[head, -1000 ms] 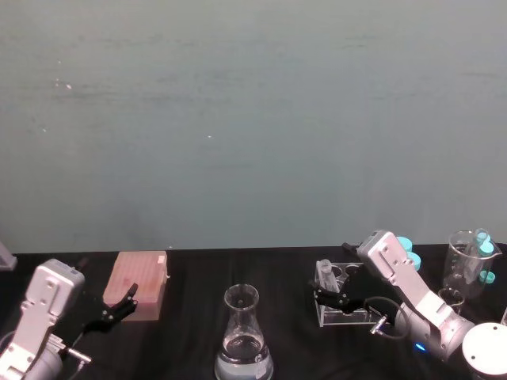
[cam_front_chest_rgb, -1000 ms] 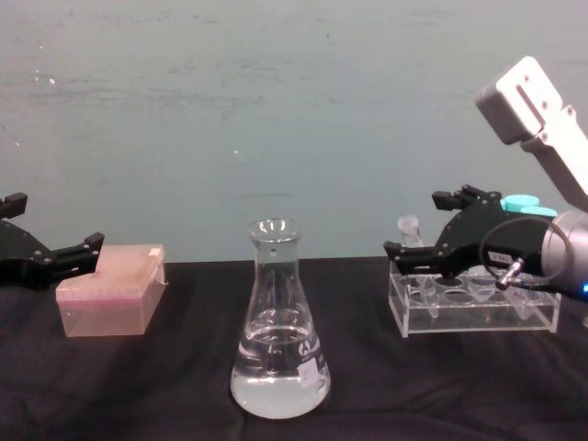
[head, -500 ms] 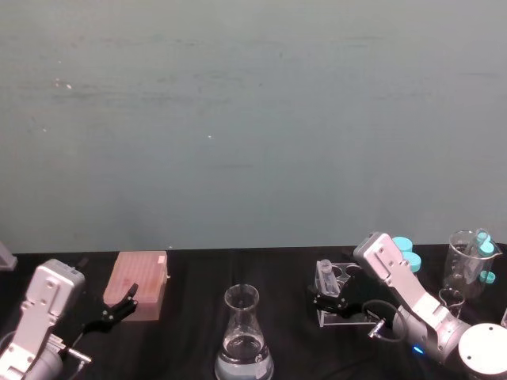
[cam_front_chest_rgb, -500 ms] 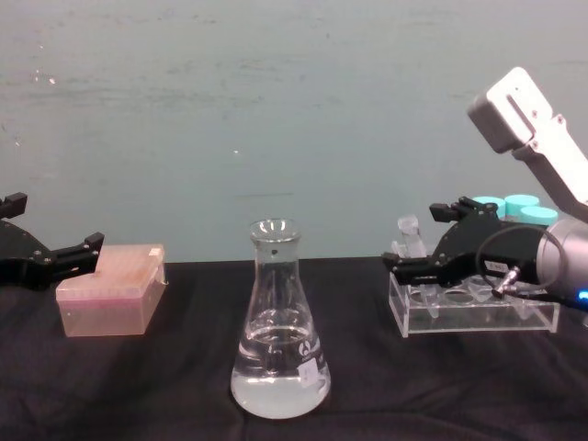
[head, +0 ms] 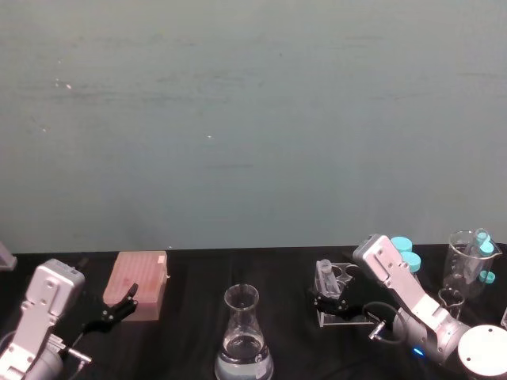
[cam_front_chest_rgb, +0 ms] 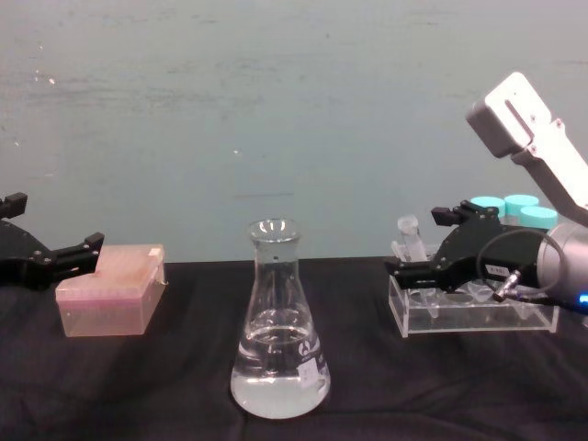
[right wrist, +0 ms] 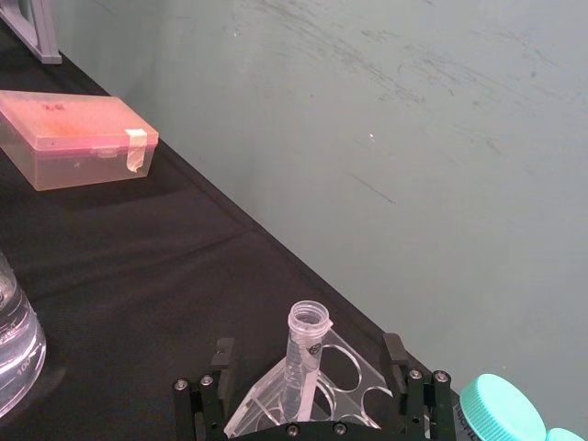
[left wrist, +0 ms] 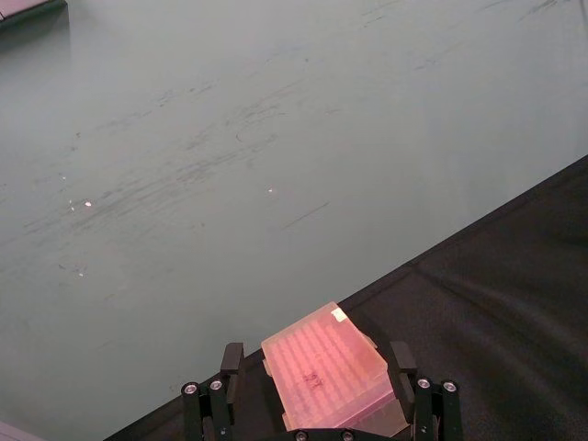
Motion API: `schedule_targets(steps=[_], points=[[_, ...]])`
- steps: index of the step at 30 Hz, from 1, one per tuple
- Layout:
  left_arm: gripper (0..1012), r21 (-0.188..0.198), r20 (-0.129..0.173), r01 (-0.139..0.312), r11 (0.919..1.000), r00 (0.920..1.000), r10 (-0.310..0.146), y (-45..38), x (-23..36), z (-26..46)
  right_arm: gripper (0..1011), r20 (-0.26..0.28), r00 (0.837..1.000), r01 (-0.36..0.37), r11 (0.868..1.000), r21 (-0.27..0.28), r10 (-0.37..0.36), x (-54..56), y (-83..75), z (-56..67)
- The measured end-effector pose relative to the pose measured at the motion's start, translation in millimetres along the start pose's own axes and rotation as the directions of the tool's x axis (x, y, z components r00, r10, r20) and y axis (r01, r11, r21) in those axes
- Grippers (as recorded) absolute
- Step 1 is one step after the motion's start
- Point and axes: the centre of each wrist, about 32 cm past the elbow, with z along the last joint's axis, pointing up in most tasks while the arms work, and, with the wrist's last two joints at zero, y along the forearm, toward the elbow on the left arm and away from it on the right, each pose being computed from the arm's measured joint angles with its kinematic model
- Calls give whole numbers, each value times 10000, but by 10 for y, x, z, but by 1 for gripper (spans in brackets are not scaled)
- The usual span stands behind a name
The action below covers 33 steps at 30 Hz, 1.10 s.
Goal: Pour the liquid from the test tube into the beaker using one hand.
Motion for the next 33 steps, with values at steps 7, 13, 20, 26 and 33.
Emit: schedule_targets(steps=[7, 13, 20, 26, 33], points=[[1000, -1, 0, 0, 10000, 10000, 0, 0, 0, 0, 918, -6, 10000, -11, 10000, 6, 11, -2, 0, 1], [1000, 0, 0, 0, 10000, 10000, 0, 0, 0, 0, 768, -7, 10000, -17, 10000, 12, 17, -2, 0, 3], [1000, 0, 0, -1, 10000, 10000, 1, 0, 0, 0, 553, -6, 10000, -18, 10000, 11, 18, 0, 1, 5], [1000, 0, 0, -1, 10000, 10000, 1, 0, 0, 0, 369, -5, 10000, -17, 10000, 10, 17, 2, 1, 6], [1000, 1, 0, 0, 10000, 10000, 0, 0, 0, 0, 210, -13, 10000, -15, 10000, 11, 15, 1, 1, 6]])
